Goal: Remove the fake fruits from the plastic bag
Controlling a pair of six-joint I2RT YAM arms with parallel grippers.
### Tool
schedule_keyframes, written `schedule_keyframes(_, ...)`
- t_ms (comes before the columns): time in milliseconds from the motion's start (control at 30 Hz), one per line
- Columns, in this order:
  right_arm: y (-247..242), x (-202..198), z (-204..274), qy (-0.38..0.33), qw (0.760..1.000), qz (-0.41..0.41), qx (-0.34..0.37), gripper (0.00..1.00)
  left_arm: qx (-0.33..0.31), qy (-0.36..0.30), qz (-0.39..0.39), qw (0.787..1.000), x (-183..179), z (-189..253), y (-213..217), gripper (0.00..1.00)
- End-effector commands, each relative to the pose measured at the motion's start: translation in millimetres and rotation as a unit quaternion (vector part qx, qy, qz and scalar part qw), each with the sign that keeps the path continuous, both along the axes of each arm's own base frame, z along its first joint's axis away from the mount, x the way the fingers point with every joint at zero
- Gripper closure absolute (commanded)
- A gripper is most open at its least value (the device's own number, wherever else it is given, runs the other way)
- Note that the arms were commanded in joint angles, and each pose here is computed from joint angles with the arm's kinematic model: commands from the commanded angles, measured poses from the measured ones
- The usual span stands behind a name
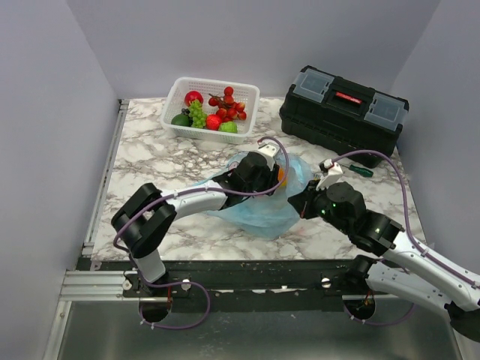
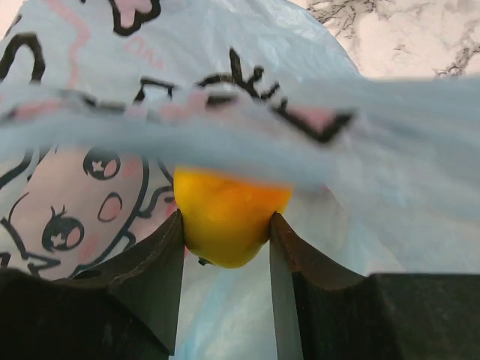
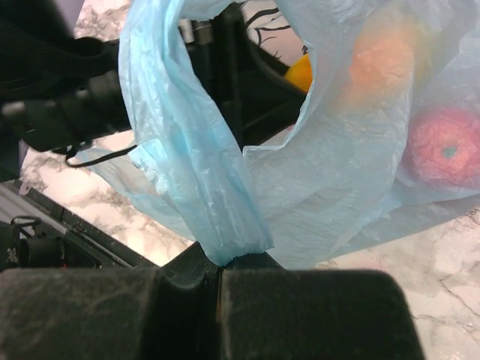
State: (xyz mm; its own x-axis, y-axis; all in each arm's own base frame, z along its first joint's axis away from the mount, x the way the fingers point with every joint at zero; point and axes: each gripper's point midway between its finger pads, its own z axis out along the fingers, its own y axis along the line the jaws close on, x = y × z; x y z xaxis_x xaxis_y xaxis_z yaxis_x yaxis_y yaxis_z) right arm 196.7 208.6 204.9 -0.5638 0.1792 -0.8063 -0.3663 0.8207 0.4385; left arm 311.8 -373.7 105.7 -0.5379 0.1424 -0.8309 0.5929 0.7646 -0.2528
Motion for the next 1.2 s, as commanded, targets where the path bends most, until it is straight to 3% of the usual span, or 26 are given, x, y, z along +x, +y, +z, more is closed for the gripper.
schedule_keyframes(0,-15.7,10.3,4.2,-0.008,0.998,-0.057,-0.007,0.99,-0.004,0.022,-0.016,1.000,-20.4,9.3,10.8,0.94)
schedule_keyframes(200,-27.4,18.5,13.6,-0.026,0.995,-0.097,-0.003,0.99,-0.005,0.038,-0.038,0.999,-41.5,14.8,21.7,1.00)
schedule_keyframes(567,-28.2,21.4,8.5,-0.022,0.994,-0.107,-0.008,0.99,-0.039,-0.012,-0.023,0.999,-57.3,68.9,52.1,1.00)
schedule_keyframes(933,-26.1,21.8,5.0,-0.017,0.994,-0.107,-0.006,0.99,-0.049,-0.110,0.056,0.991,-41.8,129.1,98.8,1.00)
schedule_keyframes(1167,-24.0,22.5,2.9,-0.015,0.994,-0.104,-0.007,0.99,-0.086,-0.144,0.164,0.972,-28.4,156.4,146.7,1.00)
